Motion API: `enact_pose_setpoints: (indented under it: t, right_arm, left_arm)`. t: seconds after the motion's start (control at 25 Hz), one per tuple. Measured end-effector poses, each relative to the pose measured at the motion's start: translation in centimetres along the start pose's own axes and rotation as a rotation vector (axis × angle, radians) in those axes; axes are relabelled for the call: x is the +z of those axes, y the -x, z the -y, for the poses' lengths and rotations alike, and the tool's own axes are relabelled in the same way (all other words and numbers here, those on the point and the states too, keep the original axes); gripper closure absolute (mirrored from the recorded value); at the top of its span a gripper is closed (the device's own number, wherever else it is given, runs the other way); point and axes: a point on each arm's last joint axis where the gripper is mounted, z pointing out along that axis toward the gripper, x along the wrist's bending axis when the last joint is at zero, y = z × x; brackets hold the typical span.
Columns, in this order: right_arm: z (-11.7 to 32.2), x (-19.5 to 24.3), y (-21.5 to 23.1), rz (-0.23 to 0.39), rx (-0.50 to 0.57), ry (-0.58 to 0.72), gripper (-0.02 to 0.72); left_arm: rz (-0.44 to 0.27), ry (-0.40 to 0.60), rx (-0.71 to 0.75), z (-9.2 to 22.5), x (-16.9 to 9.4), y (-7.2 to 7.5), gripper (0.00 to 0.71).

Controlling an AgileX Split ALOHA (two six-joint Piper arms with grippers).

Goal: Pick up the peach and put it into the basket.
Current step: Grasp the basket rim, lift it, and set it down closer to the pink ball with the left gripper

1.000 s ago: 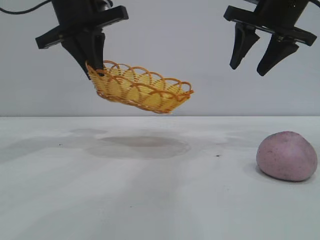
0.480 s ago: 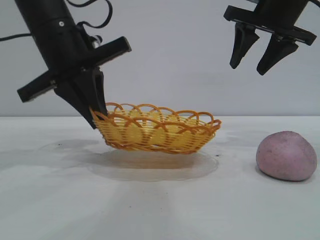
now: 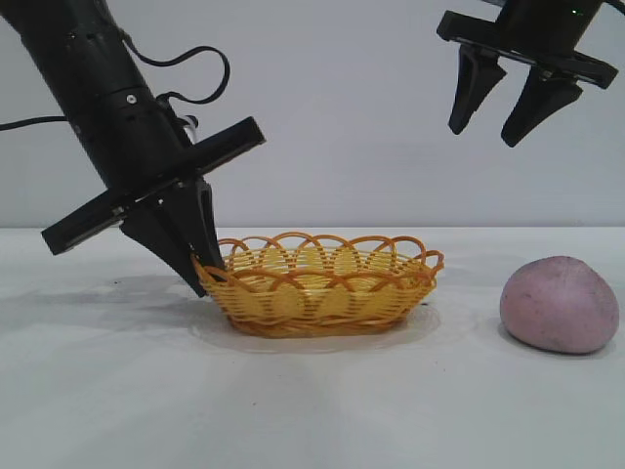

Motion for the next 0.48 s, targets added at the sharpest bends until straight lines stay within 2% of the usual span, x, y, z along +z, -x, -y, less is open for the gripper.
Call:
enact_pose_setpoints:
  t: [0.32,0.36,0.48]
  right_arm:
    - [0.00,0.00,0.00,0.000,0.000,0.000,0.260]
    - [0.00,0.00,0.00,0.000,0.000,0.000,0.260]
    - [0.00,0.00,0.00,0.000,0.000,0.000,0.260]
  left_arm:
    - [0.005,-0.034,0.009,0.31,-0.01,0.04,0.196]
    - [0.007,-0.044,0.022,0.40,-0.01,0.06,0.173]
    - [0.006,-0.047,0.080,0.66,-0.97,0.50,0.180]
